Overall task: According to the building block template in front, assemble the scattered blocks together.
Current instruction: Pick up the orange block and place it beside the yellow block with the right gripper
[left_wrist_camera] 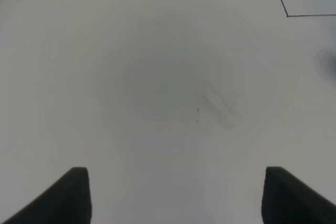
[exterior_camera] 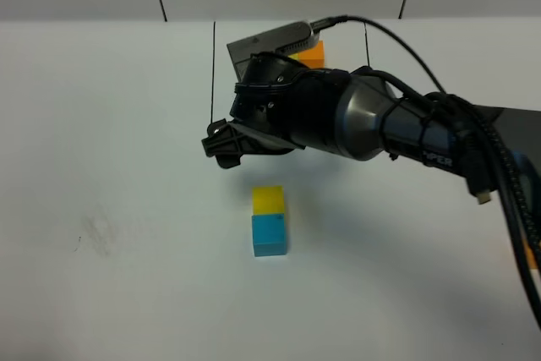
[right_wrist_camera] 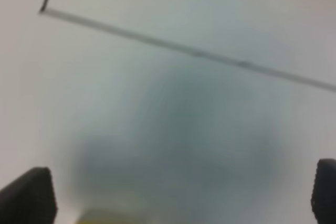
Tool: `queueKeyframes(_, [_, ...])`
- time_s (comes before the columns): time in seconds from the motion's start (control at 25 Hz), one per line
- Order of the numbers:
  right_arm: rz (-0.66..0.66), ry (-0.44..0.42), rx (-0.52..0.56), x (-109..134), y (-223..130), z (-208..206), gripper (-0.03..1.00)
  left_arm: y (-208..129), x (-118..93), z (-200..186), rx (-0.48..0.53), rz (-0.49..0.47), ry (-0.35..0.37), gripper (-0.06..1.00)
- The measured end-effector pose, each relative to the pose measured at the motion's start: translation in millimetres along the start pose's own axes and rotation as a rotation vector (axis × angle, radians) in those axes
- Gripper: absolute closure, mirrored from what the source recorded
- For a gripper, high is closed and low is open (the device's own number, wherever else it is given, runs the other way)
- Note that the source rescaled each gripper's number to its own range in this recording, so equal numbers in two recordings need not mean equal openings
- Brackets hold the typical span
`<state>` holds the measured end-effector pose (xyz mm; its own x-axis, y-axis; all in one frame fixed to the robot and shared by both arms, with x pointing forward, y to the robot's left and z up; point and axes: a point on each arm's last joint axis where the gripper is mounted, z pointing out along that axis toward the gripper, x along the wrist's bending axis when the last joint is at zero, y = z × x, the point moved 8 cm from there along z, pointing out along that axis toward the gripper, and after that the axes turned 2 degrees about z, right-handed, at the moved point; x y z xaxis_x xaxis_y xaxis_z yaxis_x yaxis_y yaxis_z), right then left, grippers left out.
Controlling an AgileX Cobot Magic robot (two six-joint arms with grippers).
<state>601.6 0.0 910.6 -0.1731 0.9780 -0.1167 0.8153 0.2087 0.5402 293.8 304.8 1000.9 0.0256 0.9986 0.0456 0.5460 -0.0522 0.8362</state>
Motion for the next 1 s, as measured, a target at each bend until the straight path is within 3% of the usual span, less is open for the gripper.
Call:
queueKeyframes(0.08, [0.02, -0.054, -0.023, -26, 14, -16, -0.03, 0, 0, 0, 0.0, 0.0, 0.0, 0.48])
queueKeyframes(0.4, [0.051, -0.295, 0.03, -168, 41, -84, -0.03, 0, 0, 0, 0.0, 0.0, 0.0, 0.48])
queueKeyframes(0.68, [0.064, -0.389, 0.017, -276, 48, -137, -0.03, 0, 0, 0, 0.0, 0.003, 0.0, 0.48])
queueKeyframes(0.84, [0.145, -0.373, 0.057, -328, 32, -156, -0.03, 0, 0, 0, 0.0, 0.003, 0.0, 0.48])
queueKeyframes(1.0, [0.222, -0.275, 0.098, -352, 12, -164, -0.03, 0, 0, 0, 0.0, 0.003, 0.0, 0.48])
